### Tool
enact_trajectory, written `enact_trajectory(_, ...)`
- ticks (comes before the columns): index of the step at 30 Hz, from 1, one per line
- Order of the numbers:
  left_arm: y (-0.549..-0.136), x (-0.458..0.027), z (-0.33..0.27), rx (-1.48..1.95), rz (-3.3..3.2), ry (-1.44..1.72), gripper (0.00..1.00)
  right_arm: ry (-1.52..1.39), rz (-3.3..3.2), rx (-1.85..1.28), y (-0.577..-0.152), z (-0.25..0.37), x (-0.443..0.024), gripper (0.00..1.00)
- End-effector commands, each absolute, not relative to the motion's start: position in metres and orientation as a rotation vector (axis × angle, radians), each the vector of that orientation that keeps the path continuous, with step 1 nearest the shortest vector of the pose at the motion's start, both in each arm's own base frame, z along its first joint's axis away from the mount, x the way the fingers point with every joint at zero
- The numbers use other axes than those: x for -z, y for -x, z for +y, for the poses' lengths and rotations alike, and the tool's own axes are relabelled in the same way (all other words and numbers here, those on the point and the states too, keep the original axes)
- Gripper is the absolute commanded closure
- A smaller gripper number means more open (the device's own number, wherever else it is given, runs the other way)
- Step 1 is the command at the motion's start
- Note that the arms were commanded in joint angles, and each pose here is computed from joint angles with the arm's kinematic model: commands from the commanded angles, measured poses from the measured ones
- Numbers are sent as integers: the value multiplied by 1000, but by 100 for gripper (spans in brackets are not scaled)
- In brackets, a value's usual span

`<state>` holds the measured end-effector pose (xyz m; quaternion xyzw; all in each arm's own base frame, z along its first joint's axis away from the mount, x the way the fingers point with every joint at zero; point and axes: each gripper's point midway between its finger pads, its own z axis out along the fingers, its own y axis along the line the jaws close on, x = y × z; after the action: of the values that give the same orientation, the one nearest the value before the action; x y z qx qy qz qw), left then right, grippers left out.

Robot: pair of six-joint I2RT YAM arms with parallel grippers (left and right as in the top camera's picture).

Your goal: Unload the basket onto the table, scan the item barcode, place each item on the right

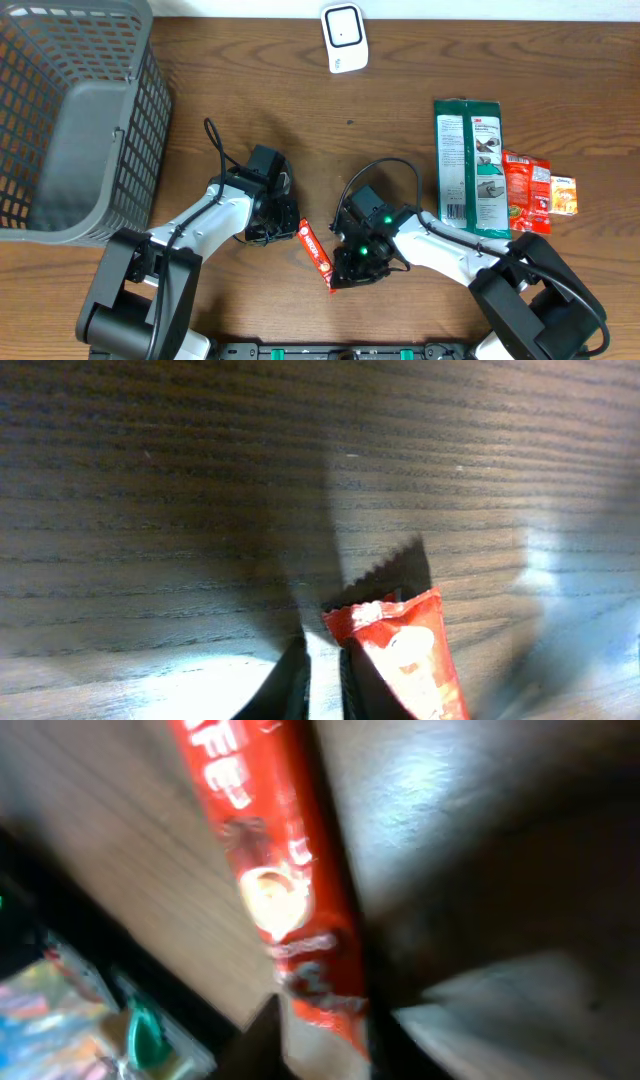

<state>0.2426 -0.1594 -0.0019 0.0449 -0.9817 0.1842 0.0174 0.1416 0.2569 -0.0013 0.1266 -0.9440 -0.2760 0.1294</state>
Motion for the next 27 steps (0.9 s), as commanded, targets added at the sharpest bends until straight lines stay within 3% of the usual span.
enact_trajectory(1,-238,5,-159,-570,-3038,-139,79,-309,-2819,651,-146,243,16,95)
enact_trajectory(3,-240,5,-160,-578,-3046,-137,75,-311,-2824,652,-148,244,15,99)
enact_trajectory(13,-256,-19,-166,-627,-3093,-127,49,-520,-2941,688,-185,254,-15,99)
enact_trajectory(16,-261,-35,-168,-665,-3128,-116,28,-572,-3061,536,-203,239,-25,99)
enact_trajectory(17,-262,-40,-168,-677,-3140,-112,25,-580,-3108,459,-210,231,-28,99)
enact_trajectory(22,-265,-56,-169,-721,-3181,-98,21,-745,-3163,363,-220,222,-36,98)
enact_trajectory(25,-264,-55,-167,-704,-3180,-105,18,-849,-3020,580,-197,243,-41,73)
enact_trajectory(27,-265,-52,-159,-632,-3201,-159,18,-864,-2979,637,-188,250,-43,68)
